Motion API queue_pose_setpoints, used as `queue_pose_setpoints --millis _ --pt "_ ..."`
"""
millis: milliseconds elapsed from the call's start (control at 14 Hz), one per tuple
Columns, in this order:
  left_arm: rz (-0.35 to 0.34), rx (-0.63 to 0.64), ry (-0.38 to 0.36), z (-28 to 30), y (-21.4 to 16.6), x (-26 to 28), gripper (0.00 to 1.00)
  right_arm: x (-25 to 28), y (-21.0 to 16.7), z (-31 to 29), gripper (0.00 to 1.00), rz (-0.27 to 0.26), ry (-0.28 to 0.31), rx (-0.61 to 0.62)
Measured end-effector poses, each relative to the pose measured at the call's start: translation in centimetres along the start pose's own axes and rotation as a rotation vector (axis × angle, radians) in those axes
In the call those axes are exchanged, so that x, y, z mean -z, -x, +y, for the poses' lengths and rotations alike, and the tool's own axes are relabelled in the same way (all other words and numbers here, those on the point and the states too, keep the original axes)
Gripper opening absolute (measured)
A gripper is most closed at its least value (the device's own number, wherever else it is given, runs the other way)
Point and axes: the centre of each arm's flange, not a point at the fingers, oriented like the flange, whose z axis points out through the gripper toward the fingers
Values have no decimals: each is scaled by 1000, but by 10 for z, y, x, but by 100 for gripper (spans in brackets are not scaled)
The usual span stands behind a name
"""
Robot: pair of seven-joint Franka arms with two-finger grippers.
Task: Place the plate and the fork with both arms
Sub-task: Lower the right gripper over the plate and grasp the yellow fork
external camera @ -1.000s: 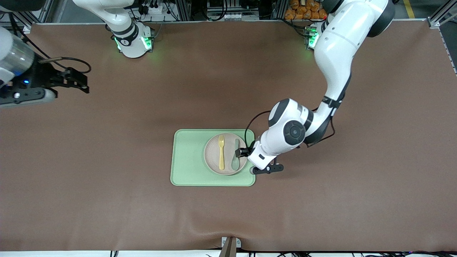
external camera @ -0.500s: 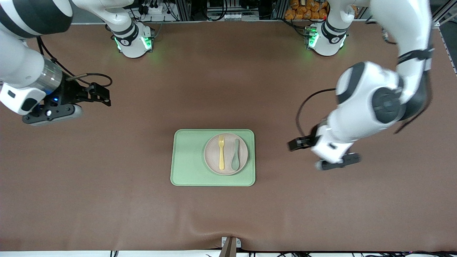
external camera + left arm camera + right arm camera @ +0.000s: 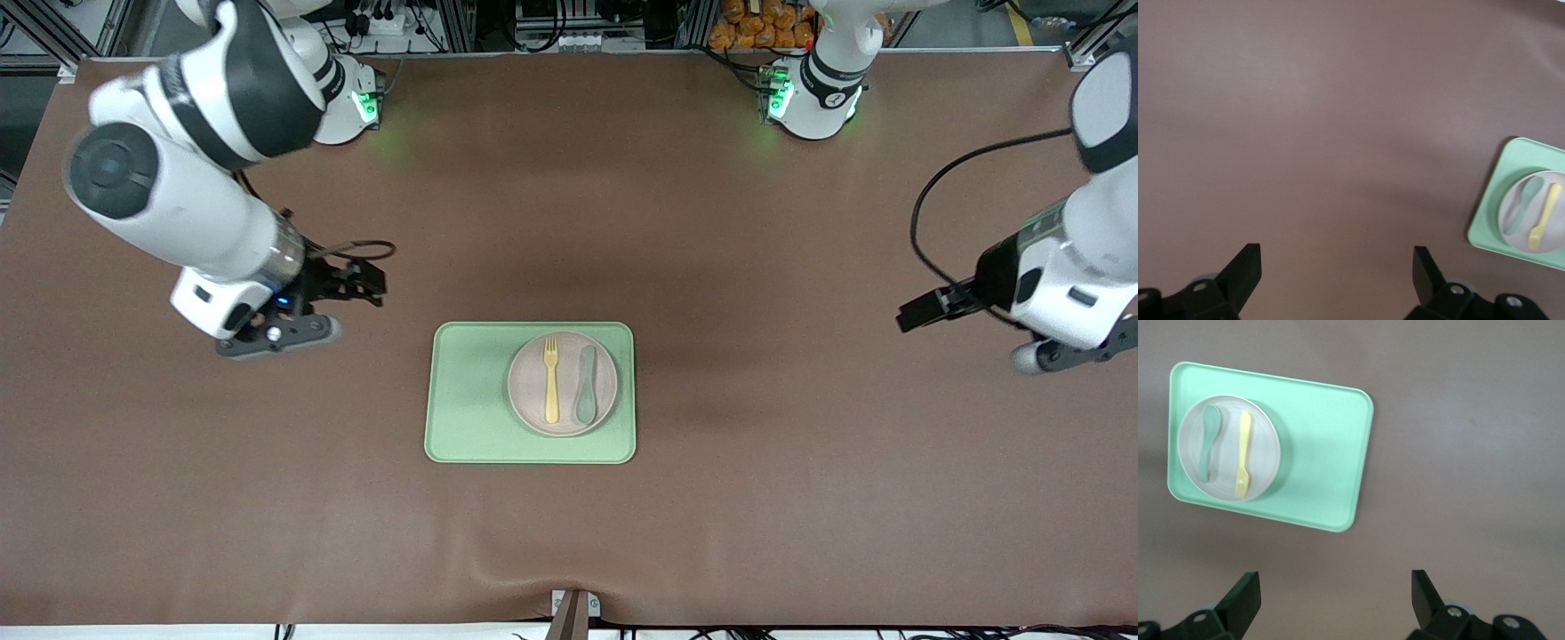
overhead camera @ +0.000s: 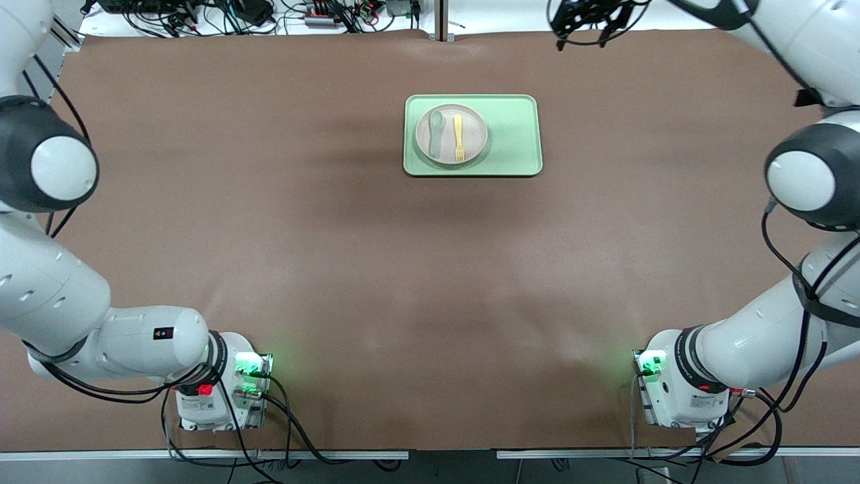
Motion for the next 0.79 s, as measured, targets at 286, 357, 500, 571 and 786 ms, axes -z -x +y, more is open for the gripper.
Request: queue_pose_setpoints --millis 286,357,500,571,786 --pt "43 -41 -31 -37 22 29 100 -59 -29 -53 100 15 -13 -21" --pt "51 -40 -33 -44 25 35 100 -76 -35 -65 100 18 -17 -21" --pt "59 -36 -34 -50 28 41 100 -111 -44 -89 100 38 -9 -17" --pt "57 -41 -34 -50 28 41 100 -129 -47 -100 100 55 5 -10" --pt "61 -78 -36 -50 32 46 100 -175 -56 -112 100 77 16 -2"
